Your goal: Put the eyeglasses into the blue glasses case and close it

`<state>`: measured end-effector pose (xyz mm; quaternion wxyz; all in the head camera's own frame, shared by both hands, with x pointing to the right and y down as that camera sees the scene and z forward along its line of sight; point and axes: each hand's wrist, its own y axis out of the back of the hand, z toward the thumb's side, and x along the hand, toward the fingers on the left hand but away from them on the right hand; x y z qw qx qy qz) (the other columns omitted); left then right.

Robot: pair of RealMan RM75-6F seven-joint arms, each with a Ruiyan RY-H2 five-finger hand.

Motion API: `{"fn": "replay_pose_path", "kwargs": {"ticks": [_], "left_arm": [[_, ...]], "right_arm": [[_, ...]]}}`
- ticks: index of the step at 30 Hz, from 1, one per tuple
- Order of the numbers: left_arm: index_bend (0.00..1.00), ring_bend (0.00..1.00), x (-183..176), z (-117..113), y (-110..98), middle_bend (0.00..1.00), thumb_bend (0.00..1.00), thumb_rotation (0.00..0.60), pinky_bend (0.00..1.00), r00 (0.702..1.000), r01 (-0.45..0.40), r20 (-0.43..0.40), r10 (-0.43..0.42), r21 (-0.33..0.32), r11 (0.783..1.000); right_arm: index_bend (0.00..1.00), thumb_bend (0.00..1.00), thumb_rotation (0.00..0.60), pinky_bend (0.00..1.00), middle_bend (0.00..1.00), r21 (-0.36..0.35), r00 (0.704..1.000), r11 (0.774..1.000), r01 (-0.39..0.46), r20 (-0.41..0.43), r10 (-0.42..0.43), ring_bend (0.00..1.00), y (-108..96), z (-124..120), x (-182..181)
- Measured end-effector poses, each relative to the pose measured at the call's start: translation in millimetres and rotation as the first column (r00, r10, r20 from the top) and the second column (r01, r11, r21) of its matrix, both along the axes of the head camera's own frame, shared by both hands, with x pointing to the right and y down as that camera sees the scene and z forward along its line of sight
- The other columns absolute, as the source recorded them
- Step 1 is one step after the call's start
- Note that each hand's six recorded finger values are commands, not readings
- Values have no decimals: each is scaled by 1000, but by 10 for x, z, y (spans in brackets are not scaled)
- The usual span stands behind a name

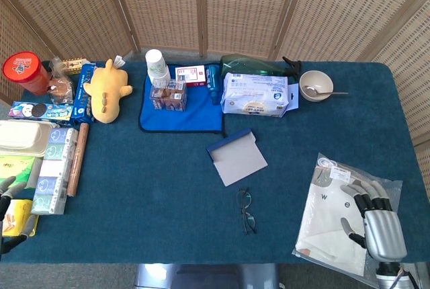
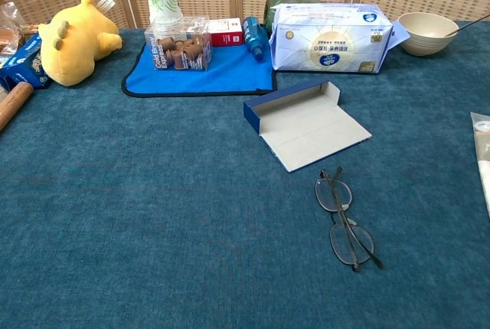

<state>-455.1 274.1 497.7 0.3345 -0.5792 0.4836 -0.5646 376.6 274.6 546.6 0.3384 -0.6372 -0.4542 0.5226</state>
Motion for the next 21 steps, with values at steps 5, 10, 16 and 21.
{"fn": "replay_pose_path", "kwargs": {"ticks": [5,10,16,21], "left_arm": [[206,53,4,-60,-36,144,294,600,0,1000,-6,2,6,14,1000],[206,53,14,-126,-90,144,293,600,0,1000,-11,-7,11,26,1000],[206,53,31,-136,-152,144,293,600,0,1000,-21,-8,21,25,999],[206,53,39,-112,-198,144,292,600,0,1000,-29,-5,29,19,999]], "right_arm": [[237,280,600,116,259,0,998,999,51,40,-51,152,-50,-2,-125],[232,281,600,117,259,-13,990,993,116,83,-114,153,-108,23,-289],[225,280,600,116,259,-50,971,978,203,141,-194,152,-182,95,-513],[221,280,600,116,259,-84,949,959,272,187,-253,153,-243,173,-703]]}}
